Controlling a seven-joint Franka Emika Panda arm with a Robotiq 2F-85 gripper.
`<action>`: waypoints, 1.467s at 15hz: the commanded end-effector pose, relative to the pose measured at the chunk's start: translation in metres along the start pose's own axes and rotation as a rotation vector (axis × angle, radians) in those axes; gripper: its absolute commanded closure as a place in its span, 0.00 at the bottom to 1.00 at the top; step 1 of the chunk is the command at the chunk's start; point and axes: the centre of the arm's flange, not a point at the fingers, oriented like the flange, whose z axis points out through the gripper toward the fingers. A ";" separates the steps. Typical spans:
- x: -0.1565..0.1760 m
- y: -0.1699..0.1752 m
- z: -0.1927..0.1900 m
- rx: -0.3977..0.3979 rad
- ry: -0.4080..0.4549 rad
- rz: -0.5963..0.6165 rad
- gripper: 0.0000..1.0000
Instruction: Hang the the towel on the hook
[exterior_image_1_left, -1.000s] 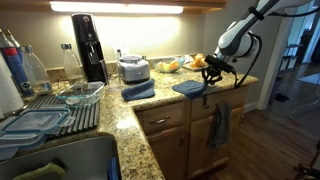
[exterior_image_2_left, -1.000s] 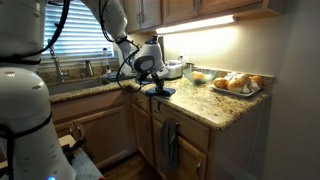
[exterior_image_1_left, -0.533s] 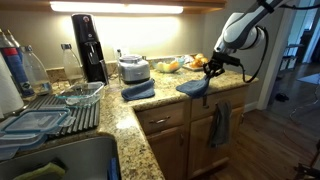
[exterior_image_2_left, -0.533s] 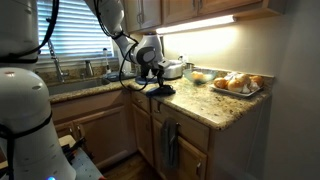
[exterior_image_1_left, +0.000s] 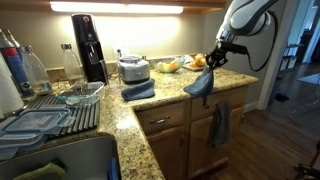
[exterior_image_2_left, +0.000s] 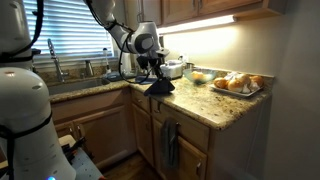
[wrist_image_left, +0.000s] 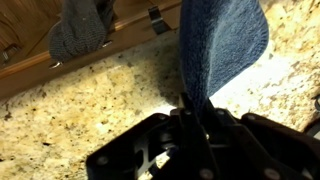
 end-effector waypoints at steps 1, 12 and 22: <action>0.000 0.000 0.001 -0.001 -0.001 0.000 0.89; -0.044 0.003 -0.037 -0.008 -0.049 -0.314 0.95; -0.107 -0.003 -0.062 0.004 -0.106 -0.660 0.95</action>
